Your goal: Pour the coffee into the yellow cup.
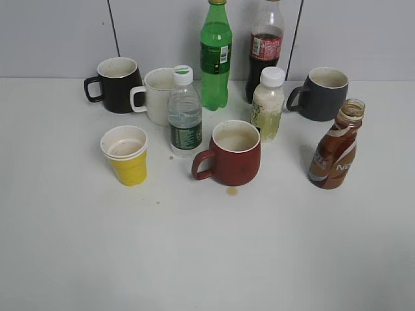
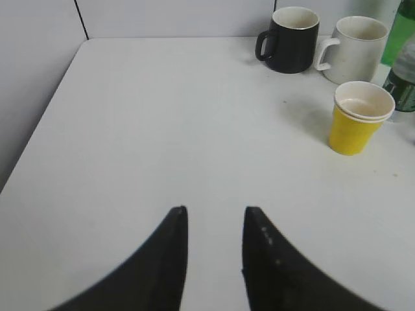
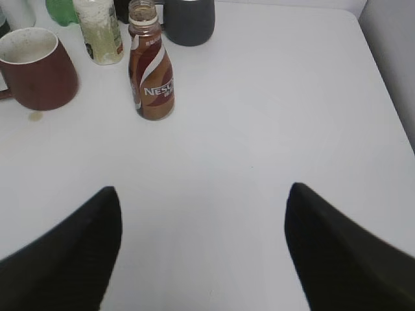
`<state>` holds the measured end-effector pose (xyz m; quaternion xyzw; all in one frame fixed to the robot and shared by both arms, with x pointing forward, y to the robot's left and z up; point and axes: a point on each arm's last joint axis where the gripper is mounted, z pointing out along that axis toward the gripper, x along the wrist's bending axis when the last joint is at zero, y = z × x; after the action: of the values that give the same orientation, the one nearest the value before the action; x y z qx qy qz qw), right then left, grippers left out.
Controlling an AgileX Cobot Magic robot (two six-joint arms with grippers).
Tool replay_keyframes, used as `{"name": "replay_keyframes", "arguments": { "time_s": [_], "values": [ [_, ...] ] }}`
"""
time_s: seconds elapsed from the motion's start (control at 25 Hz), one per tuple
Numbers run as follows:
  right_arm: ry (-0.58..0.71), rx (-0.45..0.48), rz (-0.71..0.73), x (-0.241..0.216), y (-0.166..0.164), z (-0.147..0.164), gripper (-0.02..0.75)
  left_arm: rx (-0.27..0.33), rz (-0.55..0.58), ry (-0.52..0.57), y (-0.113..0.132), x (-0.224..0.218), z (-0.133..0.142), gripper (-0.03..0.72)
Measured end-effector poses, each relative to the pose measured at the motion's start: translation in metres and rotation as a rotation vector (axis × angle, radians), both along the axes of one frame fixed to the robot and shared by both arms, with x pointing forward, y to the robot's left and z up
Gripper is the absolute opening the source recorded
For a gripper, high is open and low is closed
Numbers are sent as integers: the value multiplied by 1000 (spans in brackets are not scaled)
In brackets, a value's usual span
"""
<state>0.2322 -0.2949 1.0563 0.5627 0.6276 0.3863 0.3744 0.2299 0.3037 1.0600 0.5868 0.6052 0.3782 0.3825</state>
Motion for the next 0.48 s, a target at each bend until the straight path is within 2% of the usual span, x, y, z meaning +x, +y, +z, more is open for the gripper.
{"name": "replay_keyframes", "arguments": {
  "time_s": [0.28, 0.48],
  "values": [
    [0, 0, 0, 0, 0, 0, 586, -8, -10, 0, -1, 0, 0, 230],
    [-20, 49, 32, -1, 4, 3, 586, -15, -66, -4, -1, 1, 2, 230]
  ]
}}
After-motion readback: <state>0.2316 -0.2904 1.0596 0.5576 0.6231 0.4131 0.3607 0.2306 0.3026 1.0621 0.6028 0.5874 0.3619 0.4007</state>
